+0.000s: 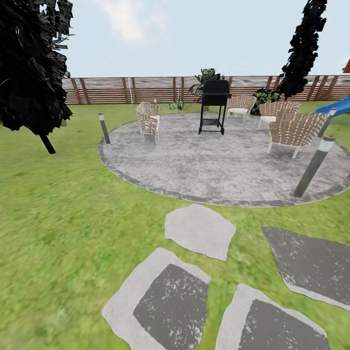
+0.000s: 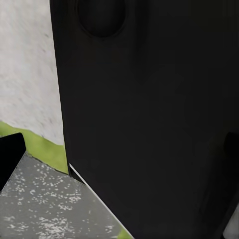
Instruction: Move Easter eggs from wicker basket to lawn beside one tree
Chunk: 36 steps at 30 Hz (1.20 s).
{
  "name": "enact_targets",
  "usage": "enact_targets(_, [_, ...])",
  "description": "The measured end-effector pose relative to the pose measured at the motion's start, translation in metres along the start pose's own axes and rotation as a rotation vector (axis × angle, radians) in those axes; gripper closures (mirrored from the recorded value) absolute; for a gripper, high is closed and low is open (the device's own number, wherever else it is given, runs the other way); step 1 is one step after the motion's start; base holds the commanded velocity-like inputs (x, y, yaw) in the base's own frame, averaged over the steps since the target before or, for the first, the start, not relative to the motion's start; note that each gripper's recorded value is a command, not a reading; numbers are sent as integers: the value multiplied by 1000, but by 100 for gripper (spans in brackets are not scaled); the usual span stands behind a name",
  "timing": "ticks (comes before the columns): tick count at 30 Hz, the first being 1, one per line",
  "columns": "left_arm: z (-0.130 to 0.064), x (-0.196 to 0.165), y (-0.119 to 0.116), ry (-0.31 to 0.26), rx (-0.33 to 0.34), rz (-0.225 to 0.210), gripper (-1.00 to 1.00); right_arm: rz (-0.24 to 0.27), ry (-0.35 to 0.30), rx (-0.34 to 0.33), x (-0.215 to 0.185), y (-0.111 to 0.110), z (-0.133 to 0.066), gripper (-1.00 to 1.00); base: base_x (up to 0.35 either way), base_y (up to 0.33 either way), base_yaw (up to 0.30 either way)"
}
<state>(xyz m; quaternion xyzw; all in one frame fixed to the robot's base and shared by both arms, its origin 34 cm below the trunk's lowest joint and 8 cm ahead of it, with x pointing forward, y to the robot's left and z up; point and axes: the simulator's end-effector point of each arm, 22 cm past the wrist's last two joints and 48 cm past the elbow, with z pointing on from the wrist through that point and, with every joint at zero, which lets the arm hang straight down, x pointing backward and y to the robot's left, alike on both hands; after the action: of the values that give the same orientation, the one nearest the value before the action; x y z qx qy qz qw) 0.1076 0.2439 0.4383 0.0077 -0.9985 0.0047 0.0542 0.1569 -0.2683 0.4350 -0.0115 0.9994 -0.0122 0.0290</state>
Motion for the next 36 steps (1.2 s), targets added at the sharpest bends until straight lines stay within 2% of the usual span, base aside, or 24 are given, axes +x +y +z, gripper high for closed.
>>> enact_targets(36, [0, 0, 0, 0, 4, 0, -100, 0, 0, 0, 0, 0, 0, -100, 336, 0, 0])
